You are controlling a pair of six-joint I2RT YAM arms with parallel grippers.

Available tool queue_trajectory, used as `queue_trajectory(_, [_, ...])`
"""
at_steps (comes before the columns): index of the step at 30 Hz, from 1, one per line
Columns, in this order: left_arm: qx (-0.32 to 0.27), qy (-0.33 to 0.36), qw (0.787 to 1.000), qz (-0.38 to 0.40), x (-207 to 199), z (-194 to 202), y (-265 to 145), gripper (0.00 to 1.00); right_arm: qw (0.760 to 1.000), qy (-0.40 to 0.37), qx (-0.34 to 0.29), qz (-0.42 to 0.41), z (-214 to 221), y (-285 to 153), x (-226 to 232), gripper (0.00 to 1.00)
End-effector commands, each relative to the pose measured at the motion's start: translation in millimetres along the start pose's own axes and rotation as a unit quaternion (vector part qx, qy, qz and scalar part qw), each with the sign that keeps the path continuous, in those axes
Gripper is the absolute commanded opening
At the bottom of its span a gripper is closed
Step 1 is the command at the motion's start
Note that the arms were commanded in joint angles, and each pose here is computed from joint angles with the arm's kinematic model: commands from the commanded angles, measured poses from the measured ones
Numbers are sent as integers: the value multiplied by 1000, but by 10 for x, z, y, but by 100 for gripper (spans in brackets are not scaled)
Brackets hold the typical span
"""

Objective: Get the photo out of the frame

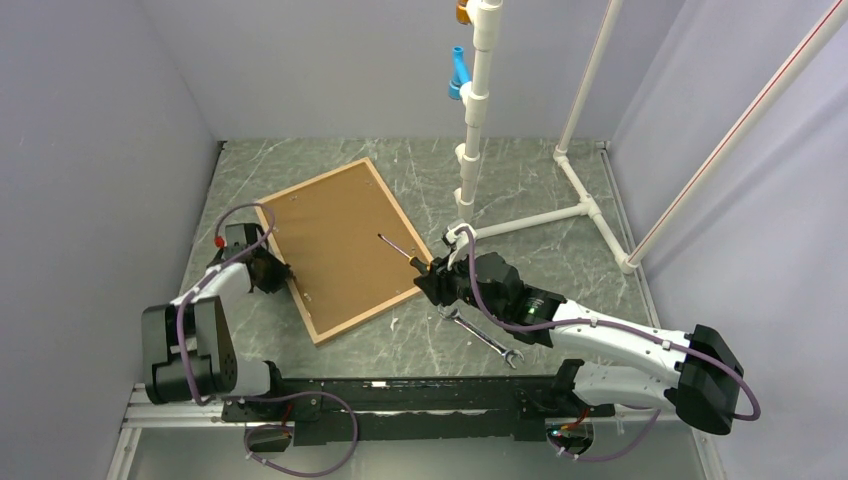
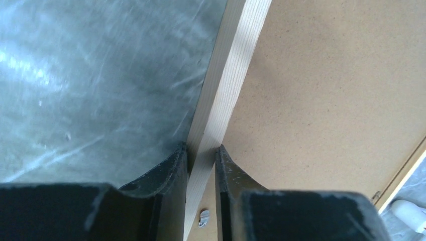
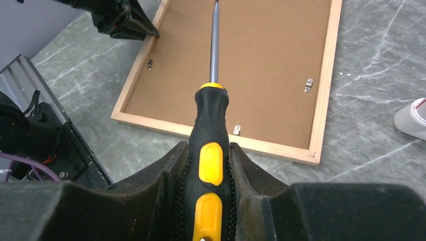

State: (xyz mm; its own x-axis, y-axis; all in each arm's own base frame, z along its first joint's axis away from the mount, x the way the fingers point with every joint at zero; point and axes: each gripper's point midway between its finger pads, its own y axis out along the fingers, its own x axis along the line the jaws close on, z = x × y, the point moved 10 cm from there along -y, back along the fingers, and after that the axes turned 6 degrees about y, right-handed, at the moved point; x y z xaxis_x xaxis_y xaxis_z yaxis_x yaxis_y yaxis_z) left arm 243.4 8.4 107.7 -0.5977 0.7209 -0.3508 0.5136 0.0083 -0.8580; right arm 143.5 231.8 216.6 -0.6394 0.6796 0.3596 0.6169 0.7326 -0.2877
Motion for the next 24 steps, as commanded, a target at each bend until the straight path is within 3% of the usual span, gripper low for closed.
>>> queue_trajectory(1, [37,-87,995,-32,203,403,-71,0,999,11,-42,-29,-148,-15,107,0])
queue_trajectory(6, [-6,-118,993,-14,283,542,-205,4,999,9,-40,-31,-131,-7,127,0])
queue_trajectory(11, [-51,-41,998,0,286,497,-511,44,999,8,-38,-34,-127,-2,147,0])
queue_trajectory(13, [-78,3,997,23,263,470,-662,53,999,6,-40,-28,-123,-7,143,0])
queue_trajectory(16, [-107,69,988,90,200,487,-849,59,999,7,-44,-17,-129,-10,134,0])
queue_trajectory(20, [-88,149,961,217,11,605,-946,64,998,12,-55,11,-136,-20,92,0])
queue_trajectory(24, [-66,235,939,241,-246,737,-996,66,997,17,-64,30,-137,-47,54,0])
